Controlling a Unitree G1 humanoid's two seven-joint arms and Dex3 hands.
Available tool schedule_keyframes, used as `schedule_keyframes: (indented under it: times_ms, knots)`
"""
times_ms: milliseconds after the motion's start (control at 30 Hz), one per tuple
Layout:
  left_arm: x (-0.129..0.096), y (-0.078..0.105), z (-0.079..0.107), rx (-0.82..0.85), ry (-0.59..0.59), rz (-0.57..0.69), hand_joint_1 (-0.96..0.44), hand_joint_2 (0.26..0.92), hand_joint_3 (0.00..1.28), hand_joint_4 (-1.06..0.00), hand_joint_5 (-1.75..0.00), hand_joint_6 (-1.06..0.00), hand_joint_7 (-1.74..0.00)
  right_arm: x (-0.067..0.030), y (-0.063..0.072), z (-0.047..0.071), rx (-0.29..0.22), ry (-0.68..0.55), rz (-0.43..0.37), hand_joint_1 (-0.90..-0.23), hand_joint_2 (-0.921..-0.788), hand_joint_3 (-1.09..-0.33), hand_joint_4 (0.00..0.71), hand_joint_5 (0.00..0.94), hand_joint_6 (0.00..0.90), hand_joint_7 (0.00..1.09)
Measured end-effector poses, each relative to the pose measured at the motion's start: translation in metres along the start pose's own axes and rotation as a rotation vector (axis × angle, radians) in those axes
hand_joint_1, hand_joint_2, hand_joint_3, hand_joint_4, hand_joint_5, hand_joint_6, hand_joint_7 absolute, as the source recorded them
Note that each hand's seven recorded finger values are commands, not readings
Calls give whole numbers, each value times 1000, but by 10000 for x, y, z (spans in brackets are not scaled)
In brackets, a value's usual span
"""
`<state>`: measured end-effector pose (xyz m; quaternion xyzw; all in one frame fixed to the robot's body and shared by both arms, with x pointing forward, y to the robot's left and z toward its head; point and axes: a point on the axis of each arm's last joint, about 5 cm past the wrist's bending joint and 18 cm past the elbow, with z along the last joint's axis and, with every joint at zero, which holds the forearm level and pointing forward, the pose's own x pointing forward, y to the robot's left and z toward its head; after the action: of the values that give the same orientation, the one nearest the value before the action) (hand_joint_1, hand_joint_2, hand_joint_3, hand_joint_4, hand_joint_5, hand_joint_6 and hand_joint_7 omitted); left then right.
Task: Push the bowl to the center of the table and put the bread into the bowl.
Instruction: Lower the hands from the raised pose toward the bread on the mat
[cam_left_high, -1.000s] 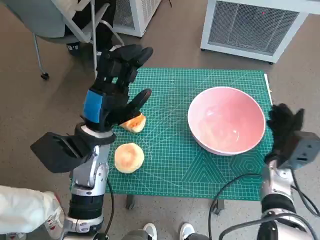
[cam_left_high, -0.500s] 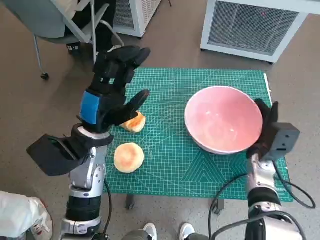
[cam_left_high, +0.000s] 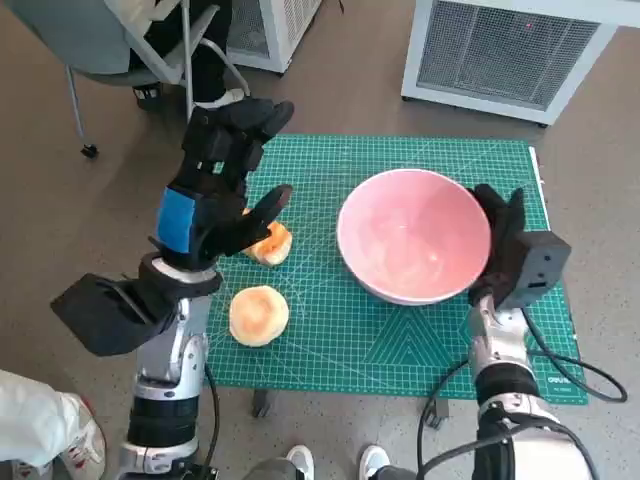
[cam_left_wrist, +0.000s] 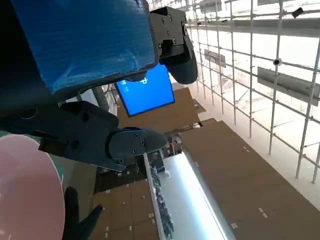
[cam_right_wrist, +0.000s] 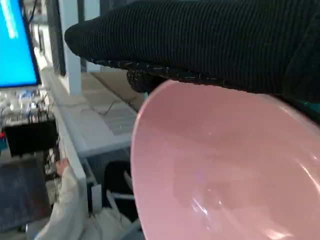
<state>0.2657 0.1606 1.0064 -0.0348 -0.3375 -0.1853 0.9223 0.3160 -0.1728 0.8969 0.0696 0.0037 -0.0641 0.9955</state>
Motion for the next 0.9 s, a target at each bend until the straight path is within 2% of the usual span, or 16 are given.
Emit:
schedule_keyframes:
  times_ms: [300, 533, 633, 733, 900]
  knots:
    - [-2, 21, 18, 8, -3, 11, -358, 921, 366, -64, -611, 1, -1055, 29, 131, 33, -10, 1, 43, -344, -921, -566, 418, 1, 185, 569]
    - [-7, 41, 25, 24, 2, 16, -356, 917, 356, -76, -609, -5, -1055, 72, 152, 106, -18, -17, 53, -322, -921, -579, 412, 0, 177, 569]
    - [-18, 100, 44, 134, 3, 3, -344, 919, 332, -101, -587, -25, -1031, 95, 136, 153, -22, -36, 50, -319, -921, -577, 413, 1, 173, 570]
    - [-30, 218, 76, 312, 21, -29, -345, 920, 294, -134, -545, -55, -977, 127, 89, 232, -31, -79, 40, -323, -921, -572, 416, 3, 169, 573]
    - [8, 503, 173, 590, 89, -104, -343, 921, 252, -183, -444, -90, -875, 181, 16, 461, -51, -258, 33, -334, -921, -567, 408, 3, 135, 611]
